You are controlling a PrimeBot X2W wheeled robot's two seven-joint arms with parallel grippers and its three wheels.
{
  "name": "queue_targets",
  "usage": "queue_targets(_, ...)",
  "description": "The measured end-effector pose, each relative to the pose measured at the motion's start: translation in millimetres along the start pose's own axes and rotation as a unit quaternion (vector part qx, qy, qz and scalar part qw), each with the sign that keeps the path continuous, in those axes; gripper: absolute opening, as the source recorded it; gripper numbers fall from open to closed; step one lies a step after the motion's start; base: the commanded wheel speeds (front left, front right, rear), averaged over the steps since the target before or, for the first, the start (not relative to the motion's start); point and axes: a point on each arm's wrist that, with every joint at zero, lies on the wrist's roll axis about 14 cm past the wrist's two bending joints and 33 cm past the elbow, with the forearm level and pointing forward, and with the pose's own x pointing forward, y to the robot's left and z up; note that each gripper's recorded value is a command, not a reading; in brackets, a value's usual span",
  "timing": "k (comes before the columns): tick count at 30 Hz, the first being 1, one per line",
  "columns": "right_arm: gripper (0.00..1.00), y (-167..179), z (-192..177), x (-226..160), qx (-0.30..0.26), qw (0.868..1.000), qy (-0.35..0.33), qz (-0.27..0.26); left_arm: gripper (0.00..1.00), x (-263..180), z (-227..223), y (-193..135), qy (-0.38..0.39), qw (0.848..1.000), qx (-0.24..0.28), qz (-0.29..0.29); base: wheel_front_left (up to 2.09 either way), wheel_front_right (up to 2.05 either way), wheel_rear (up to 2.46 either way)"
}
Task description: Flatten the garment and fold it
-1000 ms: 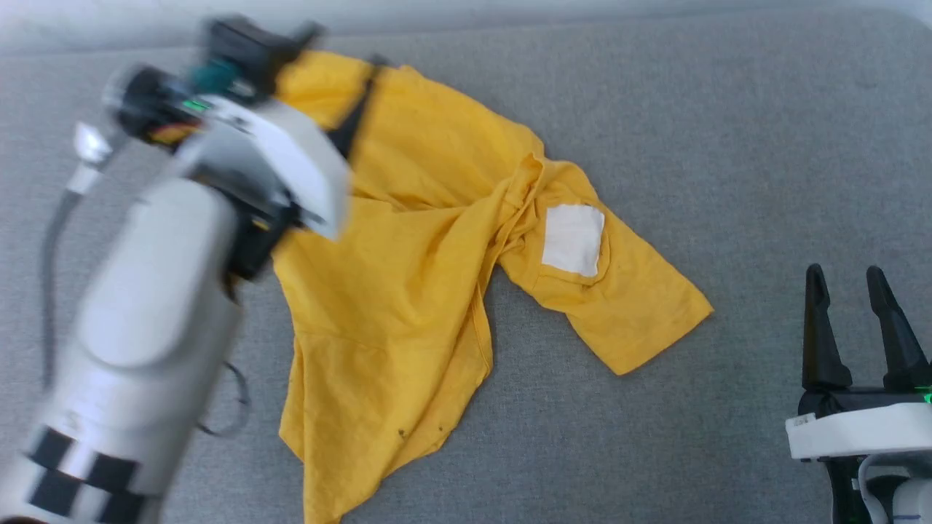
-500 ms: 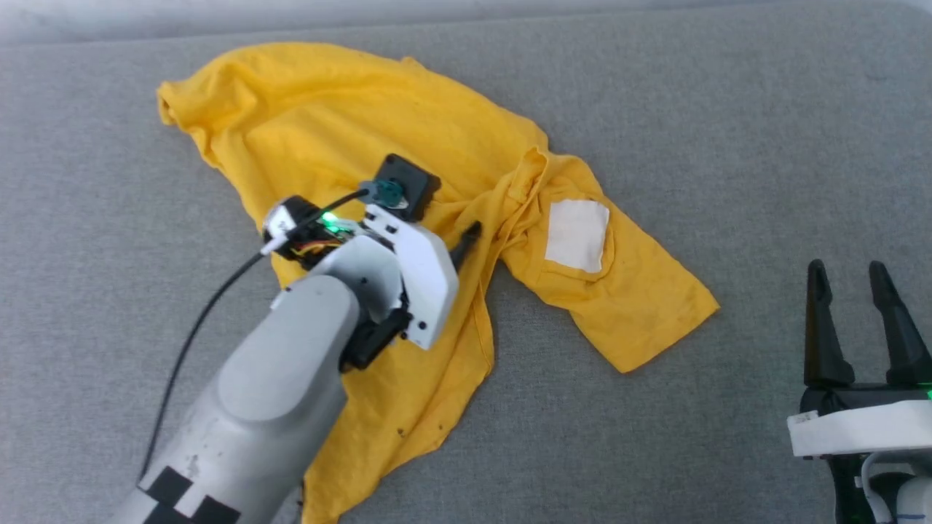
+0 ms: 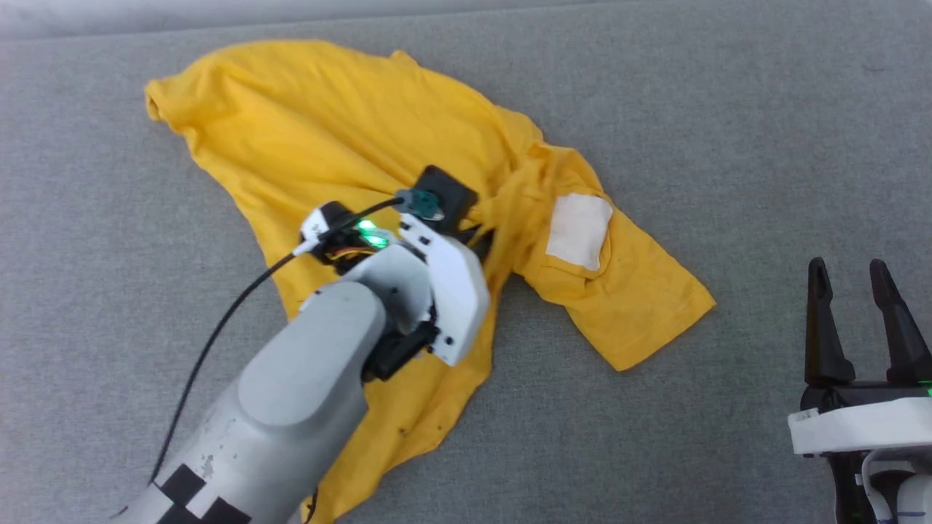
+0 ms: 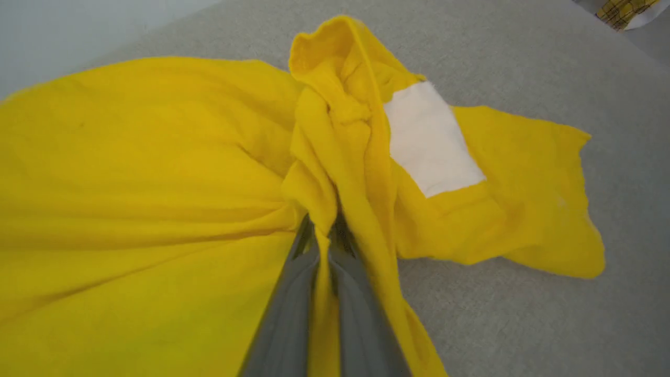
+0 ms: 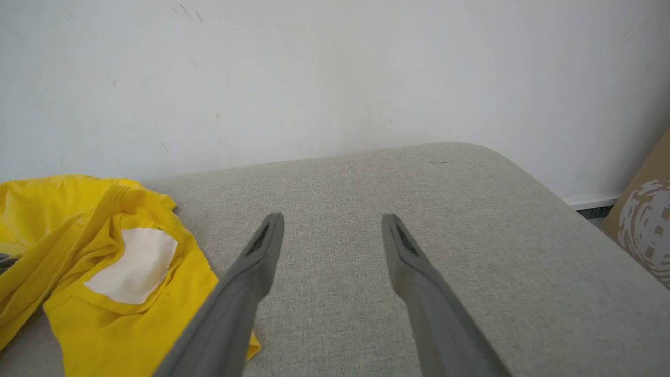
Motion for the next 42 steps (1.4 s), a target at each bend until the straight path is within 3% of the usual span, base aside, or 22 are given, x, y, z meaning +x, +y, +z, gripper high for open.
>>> queue_targets(7, 1.00, 4.6, 9.0, -5.1, 0.005, 1.000, -0.011, 0.007, 0.00, -34.1, 30.5, -59.9, -0.051, 0.995, 0.013, -0.082, 0.00, 0.00, 0.00)
queue_targets(11, 1.00, 10.4, 10.8, -7.8, 0.008, 1.000, -0.012, 0.016, 0.00, -64.9, -11.5, -81.3, -0.001, 0.994, 0.013, -0.109, 0.00, 0.00, 0.00)
queue_targets(14, 1.00, 16.6, 11.4, -7.2, 0.010, 1.000, -0.013, 0.025, 0.04, -87.4, -65.1, -92.5, 0.067, 0.991, -0.025, -0.117, 0.00, 0.00, 0.00)
queue_targets(17, 1.00, 23.2, 11.1, -6.6, 0.013, 0.999, -0.011, 0.035, 1.00, -102.5, -96.7, -105.7, 0.101, 0.986, -0.058, -0.122, 0.00, 0.00, 0.00)
queue_targets(22, 1.00, 28.0, 13.9, -7.5, 0.014, 0.999, -0.012, 0.042, 1.00, -107.0, -73.6, -113.7, 0.047, 0.987, -0.098, -0.120, 0.00, 0.00, 0.00)
queue_targets(25, 1.00, 30.0, 15.9, -8.5, 0.015, 0.999, -0.014, 0.045, 1.00, -108.3, -35.8, -97.3, -0.022, 0.988, -0.122, -0.094, 0.00, 0.00, 0.00)
queue_targets(30, 1.00, 30.8, 14.6, -10.3, 0.015, 0.999, -0.010, 0.046, 1.00, -104.5, 29.8, -46.7, -0.121, 0.990, -0.066, -0.013, 0.00, 0.00, 0.00)
queue_targets(35, 1.00, 25.6, 9.3, -11.3, 0.013, 0.999, -0.002, 0.038, 1.00, -76.8, 39.3, -32.1, -0.102, 0.995, -0.011, 0.009, 0.00, 0.00, 0.00)
queue_targets(42, 1.00, 9.5, 1.4, -13.2, 0.012, 1.000, 0.005, 0.014, 1.00, -27.6, -1.4, -40.1, 0.019, 0.999, 0.023, -0.016, 0.00, 0.00, 0.00)
